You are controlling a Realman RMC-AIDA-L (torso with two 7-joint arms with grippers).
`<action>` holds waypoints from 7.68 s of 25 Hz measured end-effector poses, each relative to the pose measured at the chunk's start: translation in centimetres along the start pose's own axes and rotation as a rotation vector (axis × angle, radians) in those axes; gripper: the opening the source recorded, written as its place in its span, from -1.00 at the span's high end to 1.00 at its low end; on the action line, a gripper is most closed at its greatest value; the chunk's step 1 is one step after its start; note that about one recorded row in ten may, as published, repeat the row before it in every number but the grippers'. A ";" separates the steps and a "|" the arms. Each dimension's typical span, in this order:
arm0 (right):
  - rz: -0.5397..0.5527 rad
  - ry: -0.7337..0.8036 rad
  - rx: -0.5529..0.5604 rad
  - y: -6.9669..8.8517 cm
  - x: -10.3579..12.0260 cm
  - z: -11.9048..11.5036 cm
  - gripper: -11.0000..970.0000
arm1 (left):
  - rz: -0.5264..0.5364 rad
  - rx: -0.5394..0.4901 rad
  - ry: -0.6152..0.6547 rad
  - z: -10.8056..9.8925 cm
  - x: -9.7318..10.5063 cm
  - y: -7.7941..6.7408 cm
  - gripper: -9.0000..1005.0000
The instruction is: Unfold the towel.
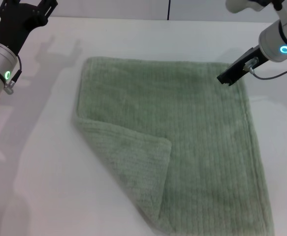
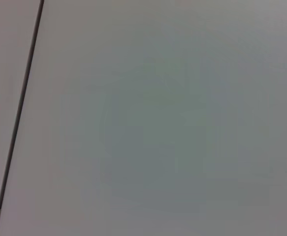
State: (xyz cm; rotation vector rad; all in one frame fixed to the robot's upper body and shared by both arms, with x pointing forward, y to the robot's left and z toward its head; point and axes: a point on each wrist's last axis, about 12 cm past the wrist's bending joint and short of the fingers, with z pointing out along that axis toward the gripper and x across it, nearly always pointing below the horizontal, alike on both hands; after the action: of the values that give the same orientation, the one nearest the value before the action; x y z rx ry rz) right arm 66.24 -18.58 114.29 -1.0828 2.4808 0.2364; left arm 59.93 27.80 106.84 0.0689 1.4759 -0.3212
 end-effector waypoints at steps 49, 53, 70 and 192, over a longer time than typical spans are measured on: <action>-0.025 0.088 0.018 -1.0 2.4 2.1 0.95 | -0.046 0.048 -0.004 0.2 -0.1 -0.7 -0.57; -0.025 0.088 0.021 -1.1 2.4 2.1 0.95 | -0.085 0.210 0.039 0.9 -0.9 -1.6 -0.56; -0.030 0.091 0.021 -1.1 2.3 2.1 0.95 | 0.125 0.873 0.552 1.4 -7.0 -5.9 -0.56; -0.038 0.101 0.040 -1.4 2.2 1.8 0.90 | 0.356 1.115 1.063 0.9 -3.1 -13.3 0.80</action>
State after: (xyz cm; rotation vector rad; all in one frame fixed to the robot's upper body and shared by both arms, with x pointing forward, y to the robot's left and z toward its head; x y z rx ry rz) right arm 66.52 -20.43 111.73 -1.1507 2.5397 0.1234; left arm 57.22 15.38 111.96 1.5751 2.0713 -0.8578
